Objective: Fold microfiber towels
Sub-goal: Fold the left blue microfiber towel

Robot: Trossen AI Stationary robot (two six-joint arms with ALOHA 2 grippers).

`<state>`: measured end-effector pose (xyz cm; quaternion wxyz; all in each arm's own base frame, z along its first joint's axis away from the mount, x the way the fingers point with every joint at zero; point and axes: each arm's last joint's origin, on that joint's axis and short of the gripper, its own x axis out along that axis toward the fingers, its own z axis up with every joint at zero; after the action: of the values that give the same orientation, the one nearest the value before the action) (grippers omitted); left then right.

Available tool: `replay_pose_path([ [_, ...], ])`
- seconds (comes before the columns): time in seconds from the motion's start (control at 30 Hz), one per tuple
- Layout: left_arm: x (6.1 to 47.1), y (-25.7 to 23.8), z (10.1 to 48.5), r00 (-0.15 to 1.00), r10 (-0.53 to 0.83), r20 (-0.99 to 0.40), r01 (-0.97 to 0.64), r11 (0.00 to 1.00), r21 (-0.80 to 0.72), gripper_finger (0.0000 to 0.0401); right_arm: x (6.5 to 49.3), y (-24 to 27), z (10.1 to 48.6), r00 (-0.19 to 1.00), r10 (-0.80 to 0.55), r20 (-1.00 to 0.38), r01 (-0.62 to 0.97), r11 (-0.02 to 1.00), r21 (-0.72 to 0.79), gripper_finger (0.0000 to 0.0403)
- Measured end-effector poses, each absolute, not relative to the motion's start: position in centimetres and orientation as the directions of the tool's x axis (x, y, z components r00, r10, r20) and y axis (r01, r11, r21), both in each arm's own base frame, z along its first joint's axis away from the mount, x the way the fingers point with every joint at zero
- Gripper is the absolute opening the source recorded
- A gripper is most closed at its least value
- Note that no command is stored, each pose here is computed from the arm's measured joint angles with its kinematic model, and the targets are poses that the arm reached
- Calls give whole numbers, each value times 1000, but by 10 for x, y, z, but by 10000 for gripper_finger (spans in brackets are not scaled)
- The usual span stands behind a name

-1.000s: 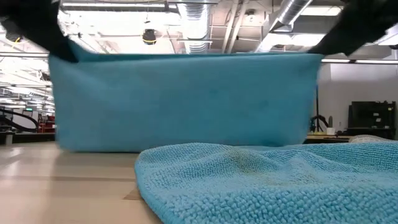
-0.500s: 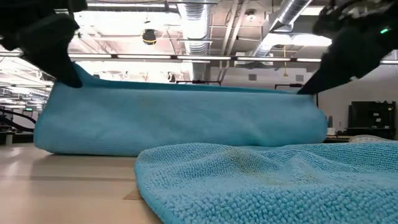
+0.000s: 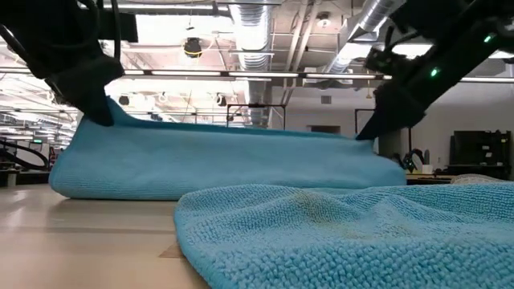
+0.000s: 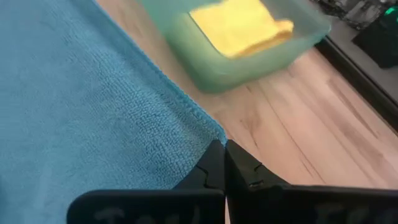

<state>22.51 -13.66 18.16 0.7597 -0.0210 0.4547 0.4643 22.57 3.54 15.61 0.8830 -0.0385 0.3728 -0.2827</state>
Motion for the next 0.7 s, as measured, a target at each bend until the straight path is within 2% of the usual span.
replay_pose_path([
  [0.3, 229, -130, 180, 116, 680, -724, -721, 559, 410, 0, 239, 26, 131, 505, -558, -658, 464, 819, -338, 11],
  [0.7, 239, -115, 180, 86, 679, -729, -748, 527, 403, 0, 241, 17, 125, 469, -568, -677, 444, 814, -375, 11],
])
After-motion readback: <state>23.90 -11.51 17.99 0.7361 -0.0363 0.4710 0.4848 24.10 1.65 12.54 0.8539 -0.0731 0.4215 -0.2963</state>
